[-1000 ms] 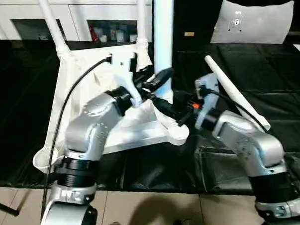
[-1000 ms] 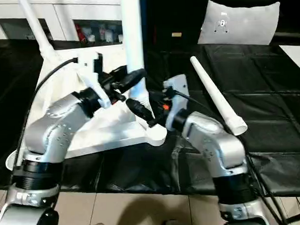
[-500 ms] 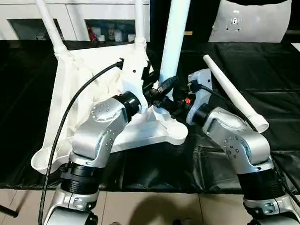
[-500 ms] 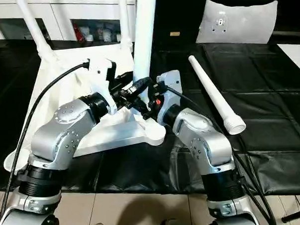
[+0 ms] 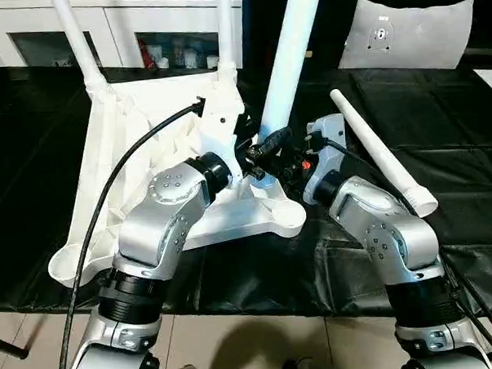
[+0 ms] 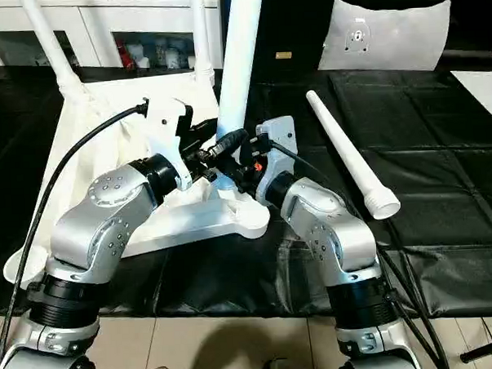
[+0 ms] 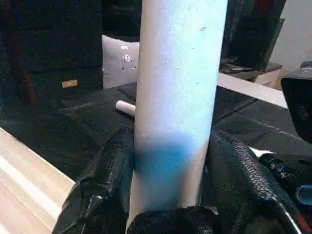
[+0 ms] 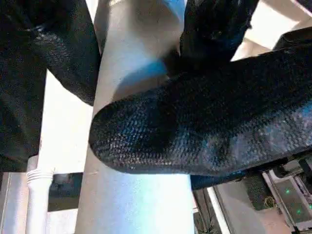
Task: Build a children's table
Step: Insert table leg to table base
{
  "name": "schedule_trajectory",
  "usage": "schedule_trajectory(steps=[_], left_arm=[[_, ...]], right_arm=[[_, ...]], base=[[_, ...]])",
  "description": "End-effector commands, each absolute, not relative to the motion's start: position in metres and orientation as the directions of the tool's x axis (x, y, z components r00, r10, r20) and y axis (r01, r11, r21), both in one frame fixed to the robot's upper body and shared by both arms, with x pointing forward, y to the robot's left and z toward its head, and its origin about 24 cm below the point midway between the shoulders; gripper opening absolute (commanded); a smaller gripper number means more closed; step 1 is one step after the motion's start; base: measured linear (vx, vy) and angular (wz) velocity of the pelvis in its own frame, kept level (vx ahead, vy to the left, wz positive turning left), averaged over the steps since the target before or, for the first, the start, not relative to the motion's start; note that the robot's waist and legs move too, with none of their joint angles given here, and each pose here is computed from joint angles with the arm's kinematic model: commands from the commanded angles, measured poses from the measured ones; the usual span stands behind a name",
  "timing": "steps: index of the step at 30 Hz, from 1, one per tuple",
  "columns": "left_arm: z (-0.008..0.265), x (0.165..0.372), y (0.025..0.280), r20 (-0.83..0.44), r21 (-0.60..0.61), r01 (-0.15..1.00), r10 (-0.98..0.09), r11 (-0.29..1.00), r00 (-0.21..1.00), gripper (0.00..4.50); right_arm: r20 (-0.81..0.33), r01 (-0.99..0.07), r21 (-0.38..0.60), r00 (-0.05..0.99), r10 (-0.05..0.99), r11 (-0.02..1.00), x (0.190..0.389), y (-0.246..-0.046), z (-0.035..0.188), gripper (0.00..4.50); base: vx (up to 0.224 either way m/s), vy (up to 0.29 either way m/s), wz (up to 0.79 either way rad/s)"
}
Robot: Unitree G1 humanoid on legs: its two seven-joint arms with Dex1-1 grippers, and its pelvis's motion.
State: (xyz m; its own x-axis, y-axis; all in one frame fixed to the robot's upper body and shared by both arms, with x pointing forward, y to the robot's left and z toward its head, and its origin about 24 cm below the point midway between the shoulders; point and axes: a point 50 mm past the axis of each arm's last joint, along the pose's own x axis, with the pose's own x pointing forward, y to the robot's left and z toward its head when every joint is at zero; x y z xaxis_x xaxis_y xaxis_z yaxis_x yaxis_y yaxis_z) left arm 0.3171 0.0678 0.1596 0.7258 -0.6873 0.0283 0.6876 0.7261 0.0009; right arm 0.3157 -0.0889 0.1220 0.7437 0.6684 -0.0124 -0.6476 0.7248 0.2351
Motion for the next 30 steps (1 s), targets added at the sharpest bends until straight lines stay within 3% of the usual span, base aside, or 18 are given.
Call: schedule_trajectory(steps=[1, 8, 9, 10, 21, 24, 29, 30], left_arm=[[0.164, 0.315, 0.065, 0.042, 0.030, 0.692, -0.693, 0.721, 0.720, 1.98], [0.166, 0.316, 0.066, 0.045, -0.023, 0.694, -0.693, 0.720, 0.720, 1.98], [0.166, 0.316, 0.067, 0.047, -0.029, 0.697, -0.695, 0.717, 0.717, 2.54], [0.166, 0.316, 0.067, 0.047, -0.029, 0.697, -0.695, 0.717, 0.717, 2.68], [0.175, 0.320, 0.076, 0.075, -0.034, 0.712, -0.708, 0.702, 0.702, 3.54], [0.179, 0.321, 0.081, 0.098, -0.093, 0.751, -0.745, 0.654, 0.660, 3.79], [0.183, 0.320, 0.087, 0.129, -0.125, 0.785, -0.775, 0.606, 0.619, 3.82], [0.184, 0.319, 0.088, 0.134, -0.133, 0.799, -0.788, 0.586, 0.600, 3.55]], right_arm=[[0.014, -0.653, 0.223, 0.744, 0.668, 0.724, 0.320, -0.088, 0.130, 1.93], [0.019, -0.652, 0.225, 0.746, 0.666, 0.724, 0.321, -0.089, 0.130, 1.93], [0.020, -0.652, 0.224, 0.746, 0.665, 0.724, 0.322, -0.090, 0.130, 1.93], [0.020, -0.652, 0.224, 0.746, 0.665, 0.724, 0.322, -0.090, 0.130, 1.93], [0.023, -0.716, 0.181, 0.689, 0.725, 0.675, 0.318, -0.094, 0.129, 1.91], [0.020, -0.759, 0.155, 0.643, 0.766, 0.633, 0.314, -0.095, 0.129, 1.91], [0.021, -0.787, 0.142, 0.609, 0.793, 0.601, 0.311, -0.097, 0.130, 1.91], [0.021, -0.798, 0.140, 0.595, 0.804, 0.587, 0.310, -0.098, 0.130, 1.91]], base=[[0.000, 0.000, 0.00], [0.000, 0.000, 0.00], [0.000, 0.000, 0.00], [0.000, 0.000, 0.00], [0.000, 0.000, 0.00], [0.000, 0.000, 0.00], [0.000, 0.000, 0.00], [0.000, 0.000, 0.00]])
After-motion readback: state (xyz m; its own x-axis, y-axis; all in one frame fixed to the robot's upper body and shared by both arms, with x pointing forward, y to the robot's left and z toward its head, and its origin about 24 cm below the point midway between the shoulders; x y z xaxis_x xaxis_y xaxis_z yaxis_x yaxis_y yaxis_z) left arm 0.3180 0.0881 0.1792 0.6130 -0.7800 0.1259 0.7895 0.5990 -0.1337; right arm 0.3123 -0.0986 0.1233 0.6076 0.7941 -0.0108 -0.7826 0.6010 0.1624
